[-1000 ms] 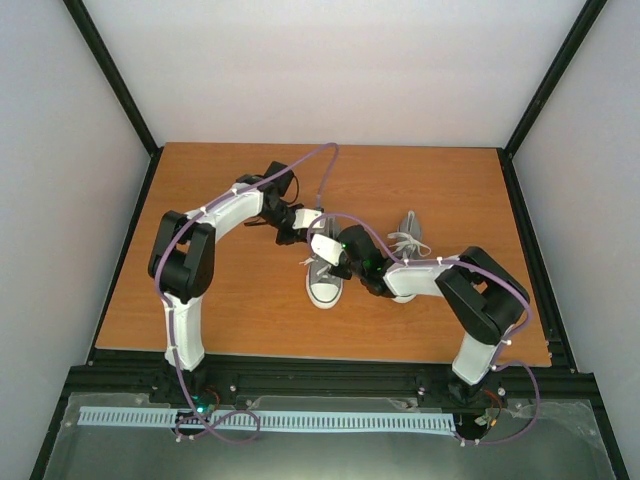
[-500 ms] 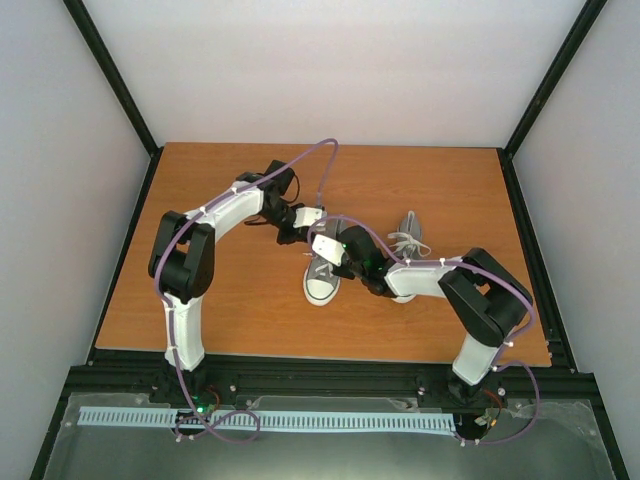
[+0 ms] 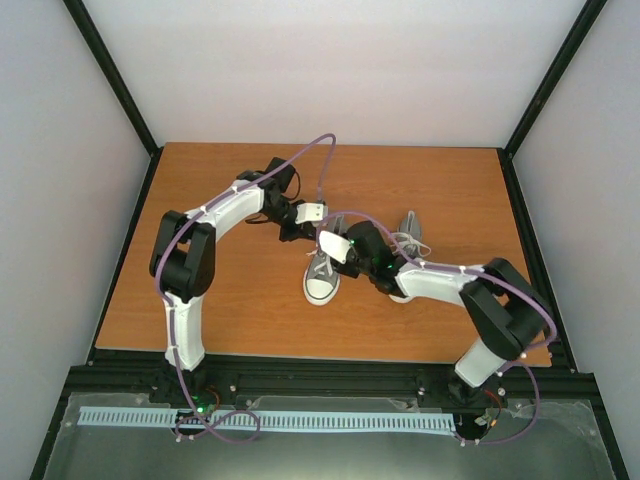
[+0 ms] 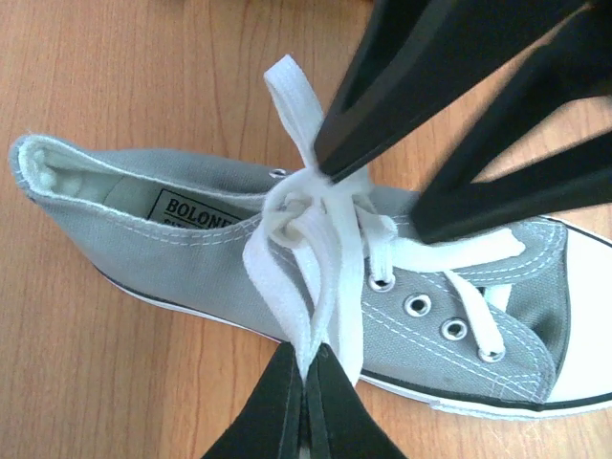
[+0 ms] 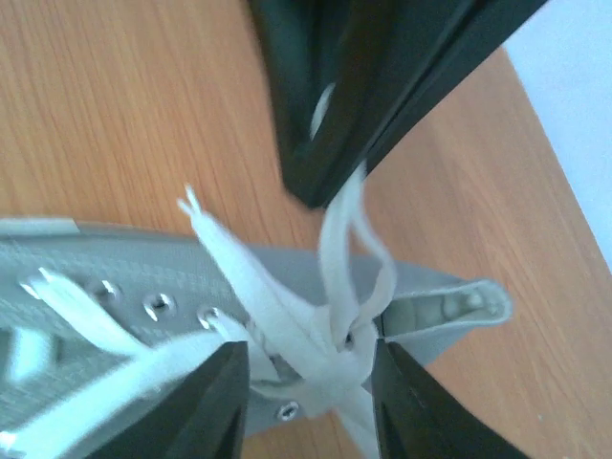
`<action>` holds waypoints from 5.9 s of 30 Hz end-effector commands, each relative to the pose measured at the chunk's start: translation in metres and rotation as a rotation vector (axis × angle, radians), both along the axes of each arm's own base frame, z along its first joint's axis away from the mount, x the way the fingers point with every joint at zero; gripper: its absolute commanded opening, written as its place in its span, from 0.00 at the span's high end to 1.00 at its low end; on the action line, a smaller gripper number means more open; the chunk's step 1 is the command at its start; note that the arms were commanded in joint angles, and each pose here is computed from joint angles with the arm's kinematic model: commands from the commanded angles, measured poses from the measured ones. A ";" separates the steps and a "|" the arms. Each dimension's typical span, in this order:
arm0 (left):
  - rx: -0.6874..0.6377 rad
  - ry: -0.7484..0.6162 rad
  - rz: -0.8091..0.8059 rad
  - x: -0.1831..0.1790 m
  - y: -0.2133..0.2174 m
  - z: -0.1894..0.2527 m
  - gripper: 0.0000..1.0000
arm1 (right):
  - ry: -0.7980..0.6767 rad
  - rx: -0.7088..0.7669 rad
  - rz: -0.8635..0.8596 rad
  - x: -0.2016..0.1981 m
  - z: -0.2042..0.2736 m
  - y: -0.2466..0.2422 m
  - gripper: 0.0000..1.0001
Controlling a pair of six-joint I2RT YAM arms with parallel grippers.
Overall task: Tie the shoes
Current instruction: Tie the shoelace on the shoe, then reset both arms
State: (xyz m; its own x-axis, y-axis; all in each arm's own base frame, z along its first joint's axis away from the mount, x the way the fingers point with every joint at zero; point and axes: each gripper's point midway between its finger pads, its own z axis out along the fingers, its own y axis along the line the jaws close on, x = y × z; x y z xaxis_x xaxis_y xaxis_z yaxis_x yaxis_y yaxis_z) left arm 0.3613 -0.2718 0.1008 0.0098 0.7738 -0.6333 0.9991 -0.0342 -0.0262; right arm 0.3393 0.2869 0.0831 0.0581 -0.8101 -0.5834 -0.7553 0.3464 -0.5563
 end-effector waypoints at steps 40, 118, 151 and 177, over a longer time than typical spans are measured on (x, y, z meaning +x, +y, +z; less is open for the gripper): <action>-0.011 0.036 0.030 -0.009 -0.002 -0.001 0.99 | 0.937 1.085 -0.730 0.036 0.014 -0.028 0.39; 0.117 0.150 0.370 0.082 -0.008 -0.052 0.99 | 1.049 0.782 -0.671 -0.044 -0.043 -0.026 0.97; 0.180 0.344 0.314 0.010 0.012 -0.059 0.99 | 0.935 0.751 -0.662 0.012 -0.037 -0.036 0.97; 0.092 0.189 0.336 0.004 0.039 0.035 0.35 | 0.625 0.830 -0.778 0.037 0.063 -0.119 0.41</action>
